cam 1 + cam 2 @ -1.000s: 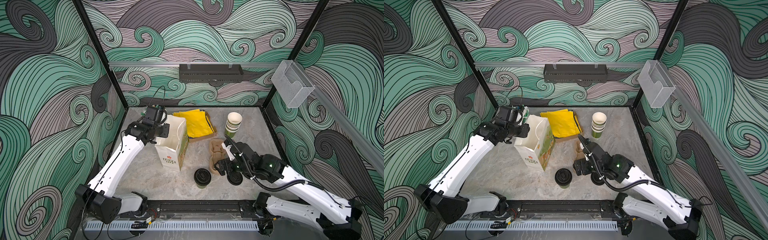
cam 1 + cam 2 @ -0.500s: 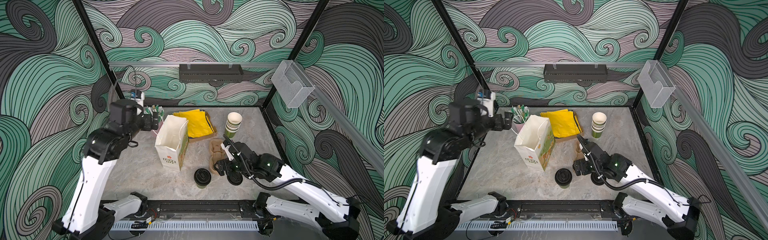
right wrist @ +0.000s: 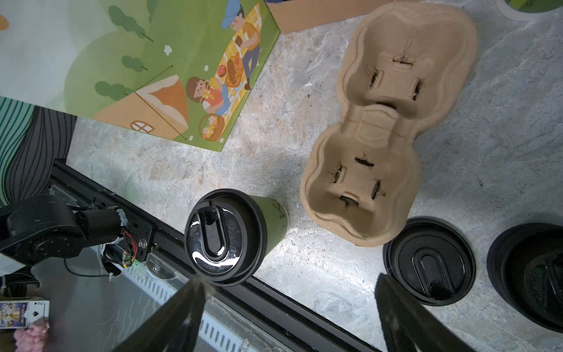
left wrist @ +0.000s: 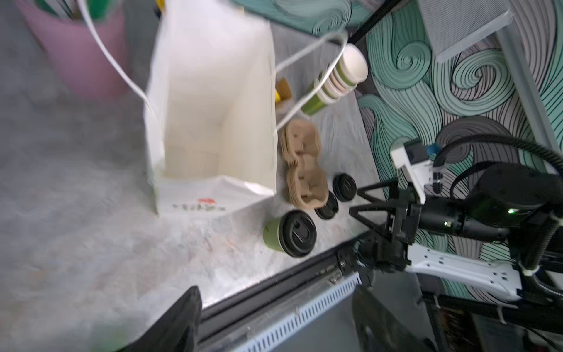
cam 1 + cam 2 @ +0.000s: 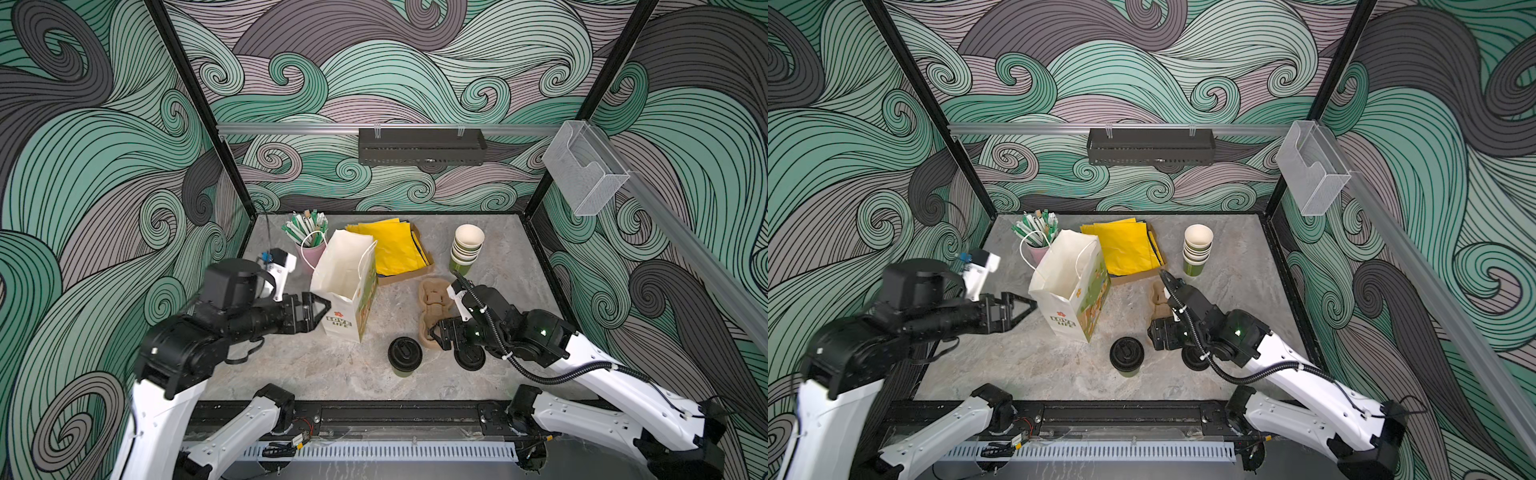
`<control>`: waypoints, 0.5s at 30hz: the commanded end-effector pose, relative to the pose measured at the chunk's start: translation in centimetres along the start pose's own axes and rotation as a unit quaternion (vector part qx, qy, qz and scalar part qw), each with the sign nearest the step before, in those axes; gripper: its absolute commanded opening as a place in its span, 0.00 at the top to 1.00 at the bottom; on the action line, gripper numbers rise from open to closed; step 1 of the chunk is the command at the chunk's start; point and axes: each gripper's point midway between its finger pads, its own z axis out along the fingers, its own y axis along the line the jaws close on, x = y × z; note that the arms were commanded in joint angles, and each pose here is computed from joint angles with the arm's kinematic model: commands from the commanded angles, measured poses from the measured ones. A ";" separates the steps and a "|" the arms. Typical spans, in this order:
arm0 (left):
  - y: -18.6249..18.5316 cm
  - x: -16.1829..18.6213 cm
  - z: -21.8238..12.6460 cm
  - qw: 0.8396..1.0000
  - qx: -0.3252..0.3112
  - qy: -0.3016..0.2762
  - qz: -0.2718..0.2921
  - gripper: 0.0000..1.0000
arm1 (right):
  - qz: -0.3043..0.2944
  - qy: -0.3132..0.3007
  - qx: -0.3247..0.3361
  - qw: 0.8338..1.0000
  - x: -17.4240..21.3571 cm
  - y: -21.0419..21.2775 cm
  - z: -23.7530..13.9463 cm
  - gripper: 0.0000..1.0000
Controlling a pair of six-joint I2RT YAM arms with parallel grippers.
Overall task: Pack the takeout coffee
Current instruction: 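Grasp the lidded cup sideways with the left gripper while the right gripper grips the lid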
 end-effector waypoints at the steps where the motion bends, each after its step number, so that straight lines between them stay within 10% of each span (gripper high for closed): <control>1: -2.7 2.5 -0.1 0.989 0.129 0.002 -0.066 0.22 | 0.034 0.003 0.015 0.999 0.2 -0.7 0.3 0.14; 15: -1.7 8.2 13.4 0.995 0.054 0.084 0.022 0.30 | 0.074 0.090 -0.012 0.993 2.4 1.0 3.2 0.20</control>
